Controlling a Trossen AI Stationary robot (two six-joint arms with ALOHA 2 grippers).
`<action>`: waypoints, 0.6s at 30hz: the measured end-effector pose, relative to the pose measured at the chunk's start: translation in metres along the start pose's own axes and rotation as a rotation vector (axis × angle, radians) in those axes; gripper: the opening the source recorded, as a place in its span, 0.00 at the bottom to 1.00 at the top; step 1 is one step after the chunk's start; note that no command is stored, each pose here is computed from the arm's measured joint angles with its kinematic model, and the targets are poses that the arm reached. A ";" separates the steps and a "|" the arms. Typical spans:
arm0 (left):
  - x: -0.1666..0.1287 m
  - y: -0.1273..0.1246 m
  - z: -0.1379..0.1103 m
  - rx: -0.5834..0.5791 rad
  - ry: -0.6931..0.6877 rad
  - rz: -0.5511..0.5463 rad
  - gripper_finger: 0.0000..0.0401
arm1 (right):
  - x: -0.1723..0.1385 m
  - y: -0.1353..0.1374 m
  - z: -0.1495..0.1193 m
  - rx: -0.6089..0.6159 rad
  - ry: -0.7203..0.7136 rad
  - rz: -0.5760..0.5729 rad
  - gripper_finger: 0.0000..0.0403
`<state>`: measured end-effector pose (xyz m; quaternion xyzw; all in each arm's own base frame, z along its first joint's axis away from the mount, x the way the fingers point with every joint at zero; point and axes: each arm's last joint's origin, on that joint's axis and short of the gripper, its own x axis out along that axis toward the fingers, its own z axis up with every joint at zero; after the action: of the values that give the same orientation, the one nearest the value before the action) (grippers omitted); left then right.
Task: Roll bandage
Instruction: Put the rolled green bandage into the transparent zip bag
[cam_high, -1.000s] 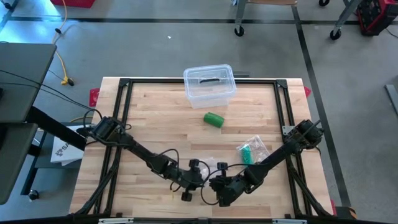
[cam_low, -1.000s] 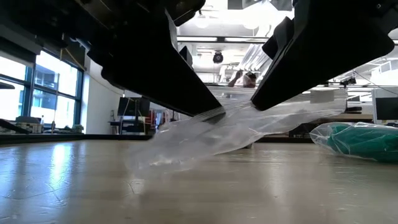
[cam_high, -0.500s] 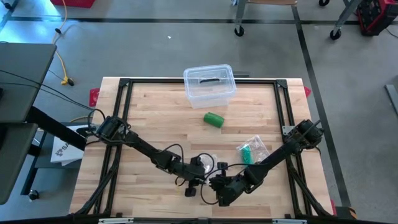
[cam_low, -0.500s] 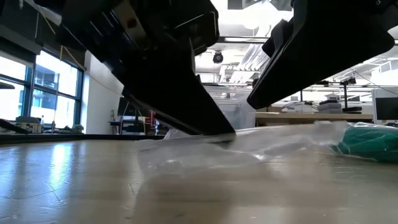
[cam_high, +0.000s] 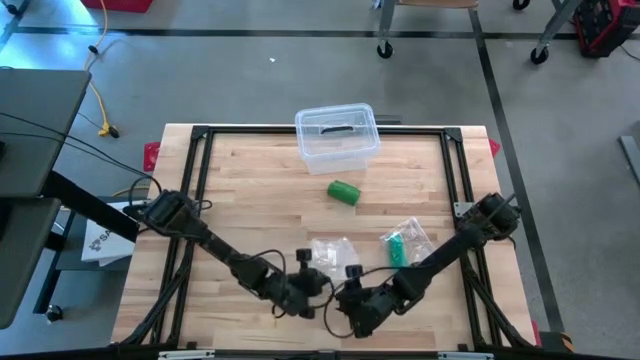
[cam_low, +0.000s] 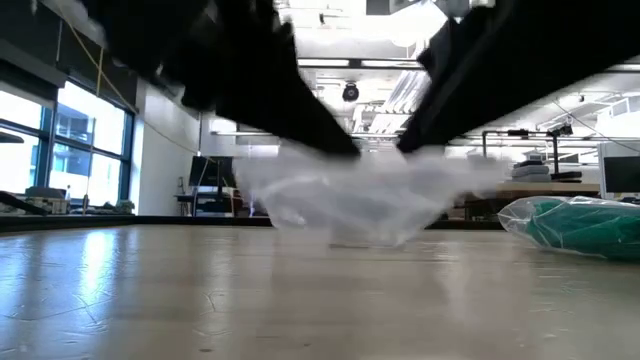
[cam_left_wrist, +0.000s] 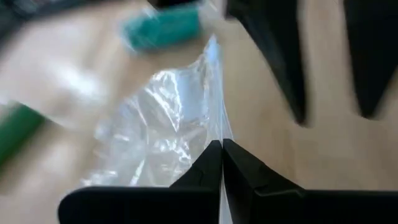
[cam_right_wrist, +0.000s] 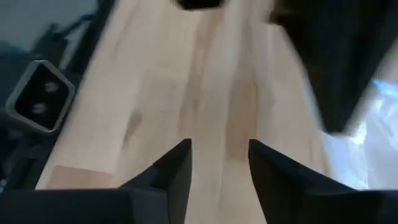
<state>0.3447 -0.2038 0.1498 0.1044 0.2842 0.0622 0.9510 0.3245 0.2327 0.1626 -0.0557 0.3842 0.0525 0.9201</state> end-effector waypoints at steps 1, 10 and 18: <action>-0.005 -0.001 0.004 0.017 -0.013 0.029 0.00 | -0.003 0.003 0.004 -0.054 -0.012 -0.003 0.38; -0.046 -0.001 0.043 0.031 -0.118 0.076 0.00 | -0.048 0.026 0.047 -0.483 -0.058 -0.362 0.41; -0.054 0.005 0.054 -0.063 -0.153 0.026 0.00 | -0.051 0.021 0.057 -0.535 -0.050 -0.385 0.41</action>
<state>0.3294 -0.2173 0.2237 0.0825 0.2073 0.0755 0.9719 0.3265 0.2592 0.2374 -0.3654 0.3164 -0.0218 0.8751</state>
